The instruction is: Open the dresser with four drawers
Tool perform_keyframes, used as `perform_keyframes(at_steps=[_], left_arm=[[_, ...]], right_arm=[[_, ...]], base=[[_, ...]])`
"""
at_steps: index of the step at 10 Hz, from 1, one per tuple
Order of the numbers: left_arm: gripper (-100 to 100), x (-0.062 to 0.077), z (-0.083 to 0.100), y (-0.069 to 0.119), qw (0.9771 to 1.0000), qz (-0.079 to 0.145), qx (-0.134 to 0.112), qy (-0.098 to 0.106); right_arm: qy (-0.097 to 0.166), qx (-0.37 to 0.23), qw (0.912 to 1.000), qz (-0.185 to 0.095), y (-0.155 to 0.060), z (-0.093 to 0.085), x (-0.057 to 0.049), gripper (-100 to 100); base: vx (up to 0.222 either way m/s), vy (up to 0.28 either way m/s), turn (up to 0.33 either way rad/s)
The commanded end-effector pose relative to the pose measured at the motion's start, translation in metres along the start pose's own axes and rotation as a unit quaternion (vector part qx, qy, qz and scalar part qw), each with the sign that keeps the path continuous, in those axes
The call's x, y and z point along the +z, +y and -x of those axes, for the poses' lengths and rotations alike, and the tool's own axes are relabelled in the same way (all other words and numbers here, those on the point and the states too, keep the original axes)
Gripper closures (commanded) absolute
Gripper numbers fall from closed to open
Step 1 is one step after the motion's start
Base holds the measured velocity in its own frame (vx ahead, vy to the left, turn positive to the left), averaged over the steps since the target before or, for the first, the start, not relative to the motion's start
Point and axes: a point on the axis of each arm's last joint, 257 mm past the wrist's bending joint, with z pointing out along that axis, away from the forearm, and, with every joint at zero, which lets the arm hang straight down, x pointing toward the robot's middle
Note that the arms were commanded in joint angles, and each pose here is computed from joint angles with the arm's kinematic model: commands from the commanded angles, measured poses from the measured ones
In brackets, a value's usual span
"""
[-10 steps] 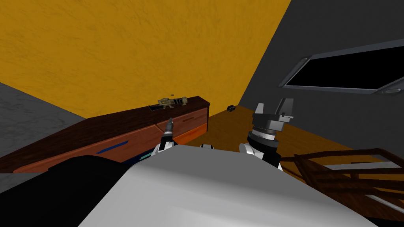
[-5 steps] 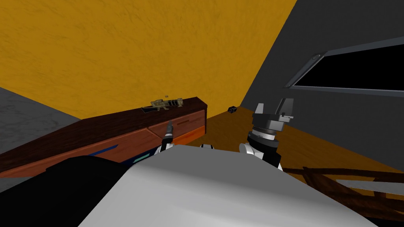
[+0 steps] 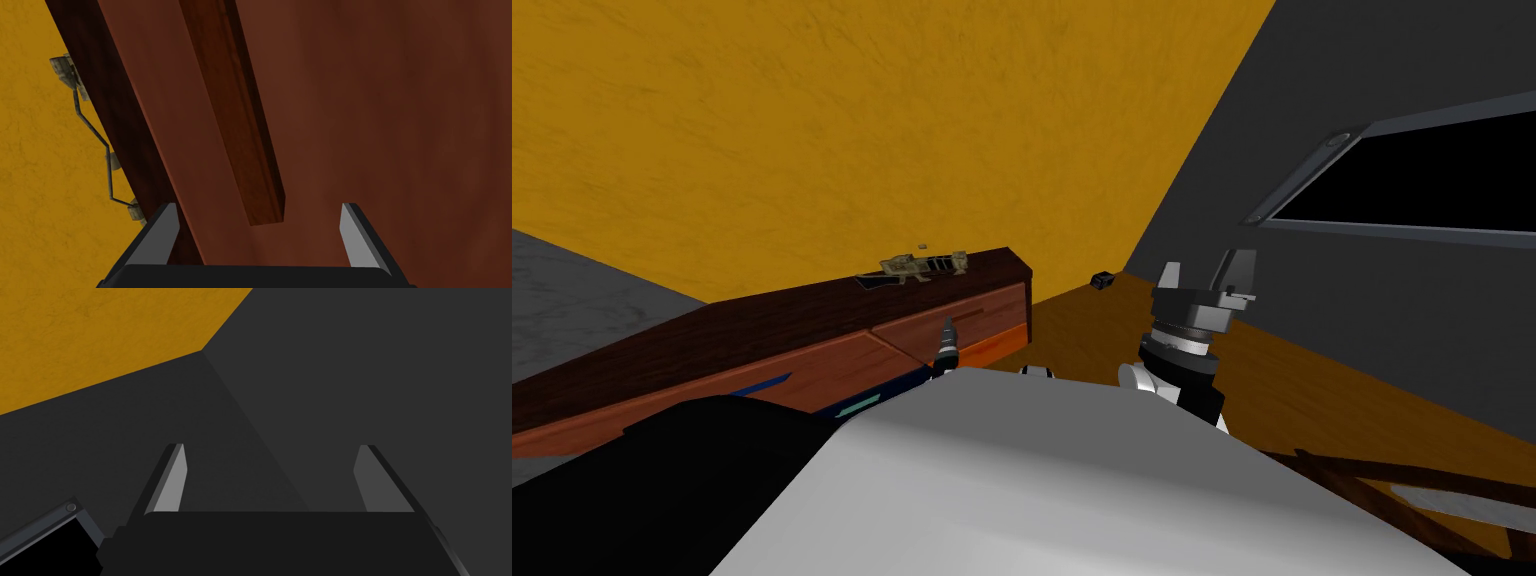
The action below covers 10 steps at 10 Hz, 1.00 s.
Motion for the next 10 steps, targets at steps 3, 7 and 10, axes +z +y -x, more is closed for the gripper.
perform_keyframes(at_steps=[3, 7, 10], left_arm=[[-100, -0.005, -0.009, 0.01, 0.9995, 0.019, -0.023, -0.011], [100, -0.008, -0.01, 0.008, 0.9995, 0.018, -0.024, -0.01], [100, -0.009, -0.009, 0.004, 0.9995, 0.017, -0.024, -0.009]], right_arm=[[0.0, 0.0, 1.0, 0.0, 0.0, 0.0, 0.0, 0], [0.0, 0.0, 1.0, 0.0, 0.0, 0.0, 0.0, 0], [0.0, 0.0, 1.0, 0.0, 0.0, 0.0, 0.0, 0]], base=[[0.04, -0.011, 0.0], [-0.048, -0.026, 0.0], [-0.158, -0.114, 0.01]])
